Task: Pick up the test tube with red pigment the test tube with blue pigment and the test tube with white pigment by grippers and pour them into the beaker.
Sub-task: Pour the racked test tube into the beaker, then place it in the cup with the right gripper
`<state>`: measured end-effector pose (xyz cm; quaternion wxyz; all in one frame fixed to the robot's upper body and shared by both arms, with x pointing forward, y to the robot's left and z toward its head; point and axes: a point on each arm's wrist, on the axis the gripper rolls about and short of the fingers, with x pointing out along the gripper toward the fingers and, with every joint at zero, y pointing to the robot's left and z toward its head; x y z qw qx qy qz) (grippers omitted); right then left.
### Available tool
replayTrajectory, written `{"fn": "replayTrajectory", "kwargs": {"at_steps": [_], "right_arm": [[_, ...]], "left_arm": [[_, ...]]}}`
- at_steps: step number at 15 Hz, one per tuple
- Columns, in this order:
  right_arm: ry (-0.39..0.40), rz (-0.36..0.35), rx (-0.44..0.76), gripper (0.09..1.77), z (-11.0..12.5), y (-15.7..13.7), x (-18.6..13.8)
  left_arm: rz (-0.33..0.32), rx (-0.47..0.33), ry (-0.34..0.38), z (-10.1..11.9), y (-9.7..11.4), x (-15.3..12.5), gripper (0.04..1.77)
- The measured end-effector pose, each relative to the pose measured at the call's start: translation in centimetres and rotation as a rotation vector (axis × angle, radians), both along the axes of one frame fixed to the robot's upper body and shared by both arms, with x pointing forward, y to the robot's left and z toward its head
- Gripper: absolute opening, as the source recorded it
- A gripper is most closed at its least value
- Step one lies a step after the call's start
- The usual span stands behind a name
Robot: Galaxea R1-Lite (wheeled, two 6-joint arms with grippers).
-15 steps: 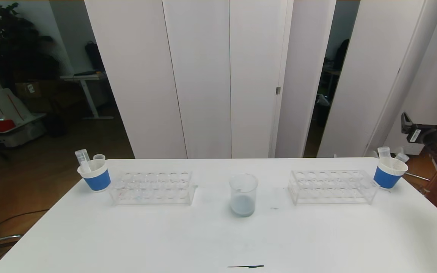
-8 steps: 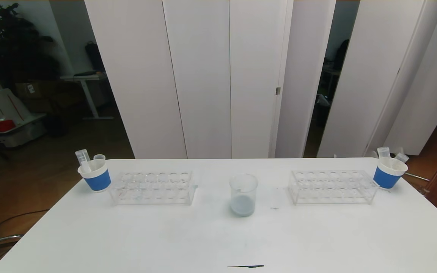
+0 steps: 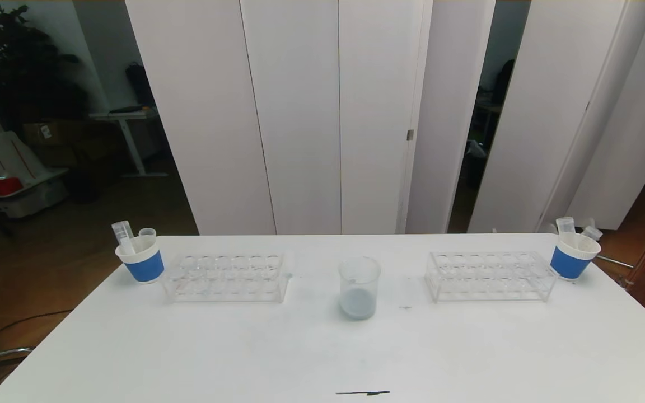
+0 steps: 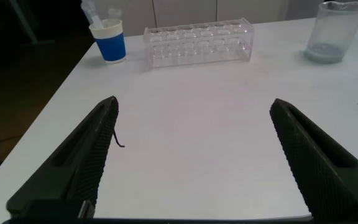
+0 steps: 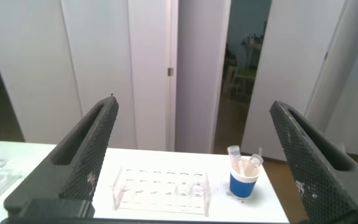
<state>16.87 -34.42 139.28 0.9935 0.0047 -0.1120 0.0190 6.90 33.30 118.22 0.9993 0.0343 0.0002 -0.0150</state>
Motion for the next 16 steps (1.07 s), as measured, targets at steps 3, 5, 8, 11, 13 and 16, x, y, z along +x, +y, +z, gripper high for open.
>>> {"fn": "replayTrajectory", "kwargs": {"at_steps": [3,5,8,11,13,16], "right_arm": [[0.032,0.101,0.006,1.74,-2.5,1.2,-7.4],[0.047,0.123,0.019,1.74,-5.3,1.2,-11.0],[0.090,0.103,0.050,1.74,-10.1,1.1,-12.3],[0.143,0.096,0.059,1.74,-14.6,1.0,-12.0],[0.182,0.070,0.066,1.74,-17.0,1.0,-11.4],[0.208,0.049,0.066,1.74,-19.4,0.9,-10.6]], "left_arm": [[0.000,0.000,0.000,0.0,0.0,0.0,1.74],[-0.001,0.000,0.000,0.0,0.0,0.0,1.74],[-0.001,0.000,0.000,0.0,0.0,0.0,1.74],[-0.001,0.000,0.000,0.0,0.0,0.0,1.74],[0.000,0.000,0.000,0.0,0.0,0.0,1.74],[0.000,0.000,0.000,0.0,0.0,0.0,1.74]]}}
